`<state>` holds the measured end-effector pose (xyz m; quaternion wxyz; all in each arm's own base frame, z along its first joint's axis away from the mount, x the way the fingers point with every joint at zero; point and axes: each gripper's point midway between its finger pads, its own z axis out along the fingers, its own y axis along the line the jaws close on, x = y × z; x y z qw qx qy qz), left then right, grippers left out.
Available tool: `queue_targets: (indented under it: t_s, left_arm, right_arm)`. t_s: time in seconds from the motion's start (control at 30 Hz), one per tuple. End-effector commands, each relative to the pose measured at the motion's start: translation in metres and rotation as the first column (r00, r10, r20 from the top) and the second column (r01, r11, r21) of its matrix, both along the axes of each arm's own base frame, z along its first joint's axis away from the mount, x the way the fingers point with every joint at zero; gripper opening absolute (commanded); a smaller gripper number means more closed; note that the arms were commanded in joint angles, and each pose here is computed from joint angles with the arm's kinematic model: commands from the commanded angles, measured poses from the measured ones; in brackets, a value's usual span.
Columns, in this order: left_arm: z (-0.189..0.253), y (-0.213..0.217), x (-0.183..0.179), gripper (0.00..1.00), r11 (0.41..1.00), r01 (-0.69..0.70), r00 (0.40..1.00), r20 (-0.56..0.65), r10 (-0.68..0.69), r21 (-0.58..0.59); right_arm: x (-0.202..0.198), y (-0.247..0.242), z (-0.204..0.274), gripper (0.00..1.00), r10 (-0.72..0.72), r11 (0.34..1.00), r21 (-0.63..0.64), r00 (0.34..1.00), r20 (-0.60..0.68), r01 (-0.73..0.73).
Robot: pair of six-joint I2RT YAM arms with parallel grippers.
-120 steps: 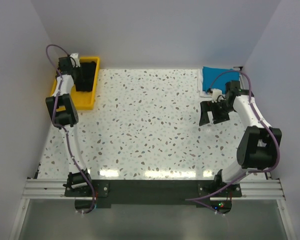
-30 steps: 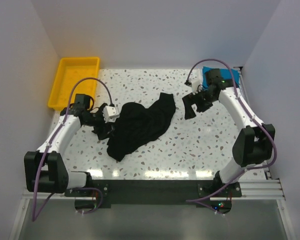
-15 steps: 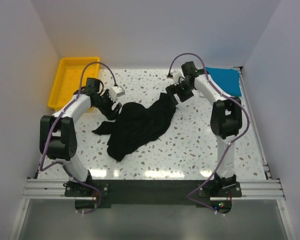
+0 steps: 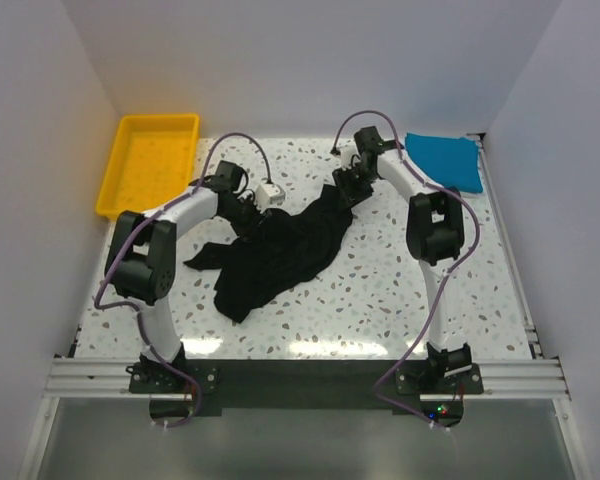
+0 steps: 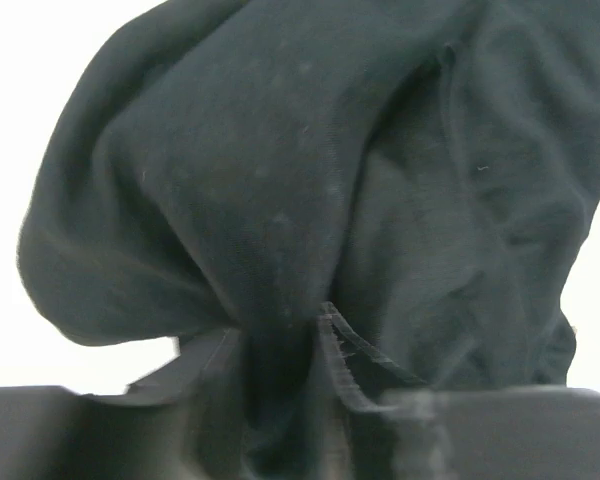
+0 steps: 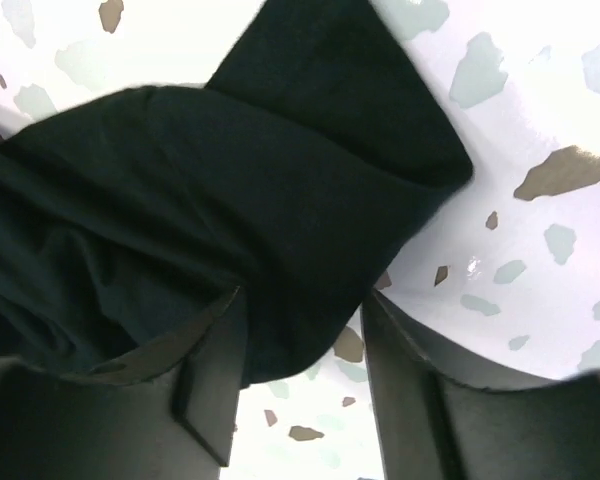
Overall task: Fold and stack the t-shirts
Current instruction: Flatten the tshirt out
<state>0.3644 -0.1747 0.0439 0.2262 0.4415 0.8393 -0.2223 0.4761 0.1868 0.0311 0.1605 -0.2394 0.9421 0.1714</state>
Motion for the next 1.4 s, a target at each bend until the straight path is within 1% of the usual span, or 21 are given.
queue_targets:
  t_s: [0.0,0.03,0.07,0.1,0.13,0.17,0.2,0.27,0.3,0.33,0.37,0.4,0.43,0.47,0.57,0.67,0.77,0.9,1.0,1.17,1.37]
  left_arm:
    - [0.032,-0.02,-0.011,0.26,0.996,0.089,0.993,0.08,-0.087,-0.022]
    - [0.055,-0.024,-0.018,0.1,0.99,0.142,0.978,0.156,-0.137,-0.023]
    - [0.063,-0.027,-0.027,0.01,0.984,0.177,0.968,0.181,-0.172,-0.014]
    - [0.061,-0.037,-0.05,0.0,0.966,0.259,0.947,0.196,-0.255,0.007]
    - [0.08,-0.042,-0.064,0.0,0.951,0.308,0.919,0.253,-0.302,0.015]
    - [0.081,-0.045,-0.078,0.0,0.937,0.347,0.898,0.27,-0.347,0.05]
    - [0.068,-0.056,-0.112,0.0,0.886,0.453,0.851,0.249,-0.462,0.097]
    - [0.063,-0.058,-0.144,0.0,0.83,0.525,0.789,0.258,-0.557,0.188]
    - [0.042,-0.063,-0.179,0.0,0.755,0.613,0.726,0.213,-0.654,0.232]
    - [0.035,-0.061,-0.192,0.0,0.721,0.64,0.694,0.203,-0.691,0.265]
    - [0.025,-0.062,-0.206,0.09,0.67,0.67,0.647,0.192,-0.738,0.32]
    - [0.008,-0.051,-0.218,0.21,0.636,0.687,0.63,0.148,-0.762,0.352]
    - [0.005,-0.049,-0.221,0.4,0.624,0.689,0.62,0.146,-0.771,0.369]
    - [0.005,-0.05,-0.222,0.44,0.623,0.691,0.618,0.148,-0.772,0.368]
    - [0.024,-0.061,-0.214,0.49,0.686,0.659,0.661,0.196,-0.724,0.31]
    - [0.069,-0.074,-0.179,0.53,0.801,0.574,0.756,0.268,-0.598,0.17]
    - [0.097,-0.062,-0.136,0.53,0.89,0.454,0.857,0.255,-0.448,0.04]
    - [0.103,-0.038,-0.089,0.58,0.957,0.282,0.945,0.191,-0.266,-0.064]
    - [0.101,-0.022,-0.055,0.63,0.986,0.152,0.975,0.175,-0.137,-0.075]
    - [0.072,0.01,-0.009,0.62,0.997,-0.04,0.995,0.089,0.046,-0.061]
    - [0.028,0.045,-0.017,0.57,0.982,-0.154,0.988,0.039,0.151,0.109]
  right_arm:
    - [0.003,0.005,0.007,0.37,-0.015,1.0,0.016,1.0,0.009,0.015]
    - [0.0,0.005,0.006,0.3,-0.009,1.0,0.013,1.0,0.005,0.009]
    - [0.0,0.003,0.013,0.22,-0.008,1.0,0.008,1.0,0.021,0.008]
    - [-0.004,0.001,0.012,0.04,-0.005,1.0,0.002,1.0,0.016,0.005]
    - [-0.006,-0.001,0.015,0.0,-0.004,1.0,-0.002,1.0,0.02,0.004]
    - [-0.007,-0.002,0.025,0.0,-0.003,1.0,-0.002,0.999,0.04,0.003]
    - [-0.011,-0.007,0.024,0.0,-0.002,1.0,-0.012,0.999,0.038,0.003]
    - [-0.013,-0.012,0.039,0.0,-0.008,1.0,-0.005,0.998,0.065,0.008]
    - [-0.019,-0.017,0.038,0.0,-0.005,1.0,-0.008,0.999,0.052,0.006]
    - [-0.022,-0.02,0.042,0.0,-0.001,1.0,-0.009,0.999,0.054,0.002]
    - [-0.026,-0.023,0.045,0.0,0.005,1.0,-0.01,0.999,0.048,-0.005]
    - [-0.036,-0.031,0.049,0.0,0.019,1.0,-0.019,0.999,0.041,-0.018]
    - [-0.043,-0.034,0.05,0.0,0.028,0.999,-0.026,0.999,0.037,-0.027]
    - [-0.047,-0.038,0.051,0.0,0.05,0.998,-0.037,0.998,0.045,-0.048]
    - [-0.07,-0.048,0.052,0.0,0.095,0.993,-0.067,0.995,0.039,-0.092]
    - [-0.086,-0.053,0.051,0.0,0.127,0.989,-0.08,0.992,0.025,-0.125]
    - [-0.094,-0.055,0.053,0.0,0.144,0.987,-0.08,0.989,0.028,-0.141]
    - [-0.103,-0.057,0.052,0.0,0.155,0.985,-0.079,0.988,0.02,-0.153]
    - [-0.108,-0.059,0.051,0.0,0.164,0.983,-0.084,0.986,0.014,-0.162]
    - [-0.117,-0.063,0.05,0.0,0.177,0.98,-0.1,0.984,0.01,-0.175]
    - [-0.126,-0.068,0.05,0.0,0.187,0.976,-0.114,0.982,0.01,-0.184]
